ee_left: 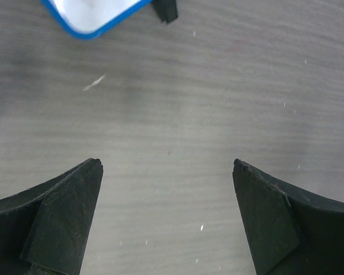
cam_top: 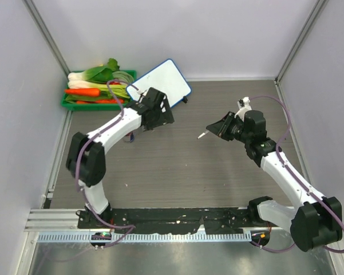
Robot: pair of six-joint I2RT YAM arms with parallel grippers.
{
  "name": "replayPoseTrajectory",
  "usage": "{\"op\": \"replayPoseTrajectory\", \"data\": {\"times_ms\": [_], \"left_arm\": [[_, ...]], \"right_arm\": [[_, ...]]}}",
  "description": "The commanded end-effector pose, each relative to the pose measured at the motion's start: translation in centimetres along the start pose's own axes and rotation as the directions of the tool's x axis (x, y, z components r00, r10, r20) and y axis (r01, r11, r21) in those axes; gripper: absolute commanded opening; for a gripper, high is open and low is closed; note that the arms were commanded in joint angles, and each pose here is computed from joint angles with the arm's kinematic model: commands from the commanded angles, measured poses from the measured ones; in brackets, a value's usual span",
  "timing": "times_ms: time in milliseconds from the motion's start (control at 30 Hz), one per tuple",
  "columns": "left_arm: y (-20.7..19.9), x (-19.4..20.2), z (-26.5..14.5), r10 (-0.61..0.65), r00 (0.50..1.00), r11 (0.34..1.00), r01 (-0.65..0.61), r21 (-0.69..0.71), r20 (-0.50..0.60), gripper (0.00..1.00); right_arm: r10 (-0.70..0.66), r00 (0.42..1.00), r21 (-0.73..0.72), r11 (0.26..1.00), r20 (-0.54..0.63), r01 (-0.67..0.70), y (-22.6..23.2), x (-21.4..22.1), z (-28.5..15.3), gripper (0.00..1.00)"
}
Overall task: Write a sentence on the whiteboard
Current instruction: Pick up the whiteboard marker at the center of the board, then move the whiteboard to the center of the board.
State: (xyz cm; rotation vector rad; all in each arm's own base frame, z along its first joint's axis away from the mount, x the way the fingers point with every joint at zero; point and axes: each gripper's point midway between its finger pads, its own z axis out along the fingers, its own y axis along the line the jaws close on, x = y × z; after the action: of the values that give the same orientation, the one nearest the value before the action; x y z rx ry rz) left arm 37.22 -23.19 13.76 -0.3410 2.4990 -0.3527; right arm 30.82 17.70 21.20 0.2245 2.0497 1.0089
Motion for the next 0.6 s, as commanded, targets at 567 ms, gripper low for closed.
{"op": "replayPoseTrajectory", "data": {"times_ms": [567], "left_arm": [[-1.9, -4.8, 14.8, 0.093, 0.993, 0.97, -0.073, -0.231, 0.078, 0.7]], "right_arm": [[-0.074, 0.997, 0.023, 0.997, -0.002, 0.074, -1.5, -0.8, 1.2, 0.01]]}}
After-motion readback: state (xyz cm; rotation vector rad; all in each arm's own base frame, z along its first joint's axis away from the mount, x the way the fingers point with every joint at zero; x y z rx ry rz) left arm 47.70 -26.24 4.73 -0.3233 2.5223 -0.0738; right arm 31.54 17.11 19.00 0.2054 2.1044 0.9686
